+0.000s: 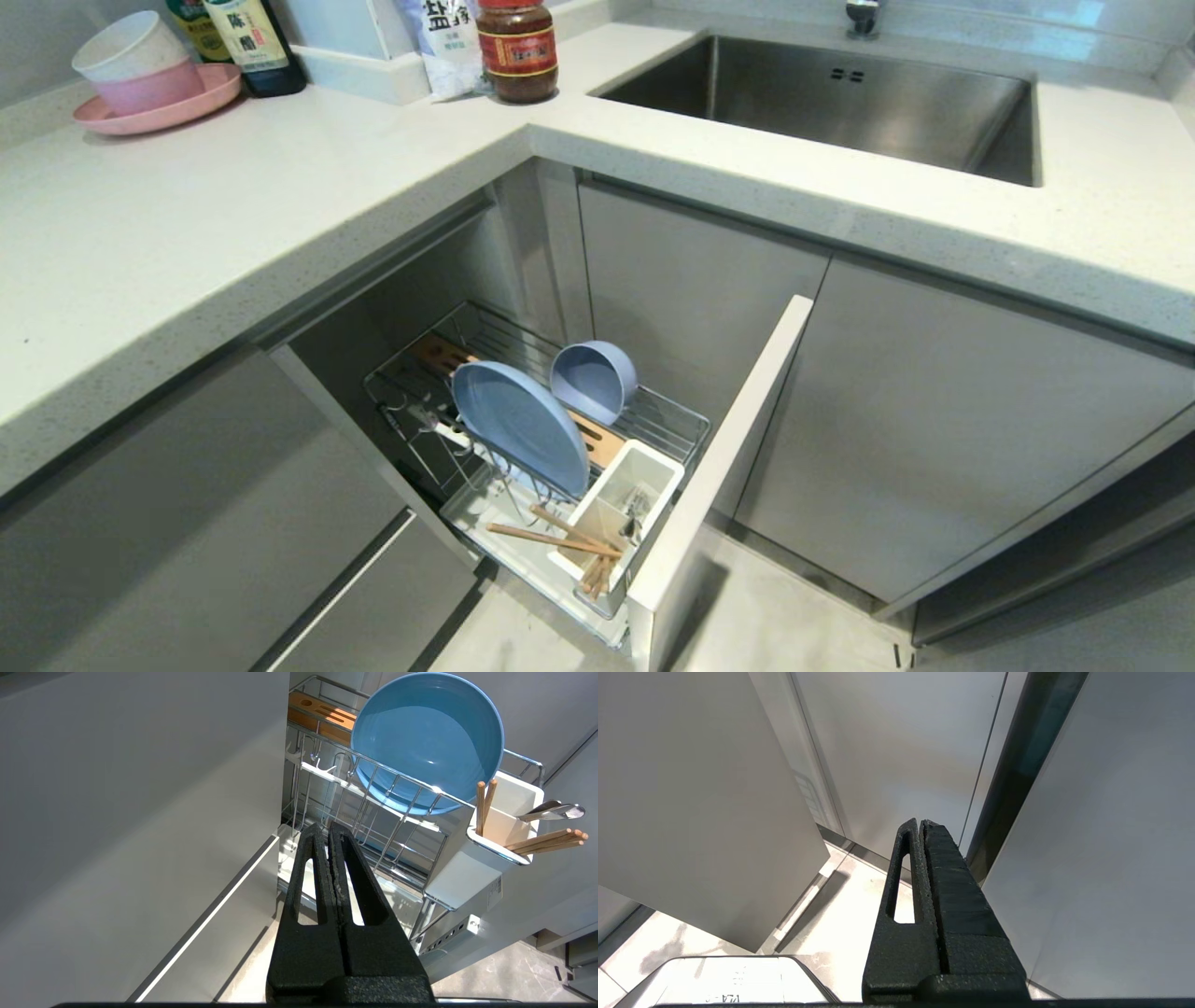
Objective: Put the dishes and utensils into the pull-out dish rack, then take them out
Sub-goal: Take the plate out of the cupboard
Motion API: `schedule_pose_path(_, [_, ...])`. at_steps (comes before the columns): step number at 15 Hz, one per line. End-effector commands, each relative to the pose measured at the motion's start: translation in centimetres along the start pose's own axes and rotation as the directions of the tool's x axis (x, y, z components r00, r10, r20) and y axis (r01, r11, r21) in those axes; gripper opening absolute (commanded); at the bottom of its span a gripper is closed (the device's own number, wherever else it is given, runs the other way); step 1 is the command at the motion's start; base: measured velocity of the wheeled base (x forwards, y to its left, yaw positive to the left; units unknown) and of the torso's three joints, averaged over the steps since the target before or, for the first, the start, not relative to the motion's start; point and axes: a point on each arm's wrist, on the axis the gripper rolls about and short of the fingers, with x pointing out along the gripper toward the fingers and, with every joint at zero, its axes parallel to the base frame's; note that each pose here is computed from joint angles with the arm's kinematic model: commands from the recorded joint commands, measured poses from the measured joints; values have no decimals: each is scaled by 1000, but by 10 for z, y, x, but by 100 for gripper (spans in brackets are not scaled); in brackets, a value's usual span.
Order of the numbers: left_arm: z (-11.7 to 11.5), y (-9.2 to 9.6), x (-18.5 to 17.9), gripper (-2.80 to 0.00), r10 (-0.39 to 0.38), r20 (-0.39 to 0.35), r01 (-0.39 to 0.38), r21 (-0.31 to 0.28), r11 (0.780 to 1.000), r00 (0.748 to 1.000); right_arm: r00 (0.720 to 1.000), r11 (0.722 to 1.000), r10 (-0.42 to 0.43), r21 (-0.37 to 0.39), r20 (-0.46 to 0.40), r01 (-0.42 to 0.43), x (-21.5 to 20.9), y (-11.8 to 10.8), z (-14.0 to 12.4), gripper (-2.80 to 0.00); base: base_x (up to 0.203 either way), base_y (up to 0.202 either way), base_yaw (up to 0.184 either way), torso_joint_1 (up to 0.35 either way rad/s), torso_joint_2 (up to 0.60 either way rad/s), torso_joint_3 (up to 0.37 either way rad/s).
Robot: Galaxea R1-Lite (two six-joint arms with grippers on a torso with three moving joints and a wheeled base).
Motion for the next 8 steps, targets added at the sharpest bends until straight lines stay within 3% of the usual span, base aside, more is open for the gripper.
schedule_pose_path(1, [-7,0,2,-280,2,-27,-2,-1,1000,1000,1000,1000,0,0,2,0,0,0,0,-280,0,0,0,0,0,0])
schedule_pose_path(8, [-7,0,2,-280,2,-27,-2,-1,1000,1000,1000,1000,0,0,2,0,0,0,0,-280,0,0,0,0,0,0])
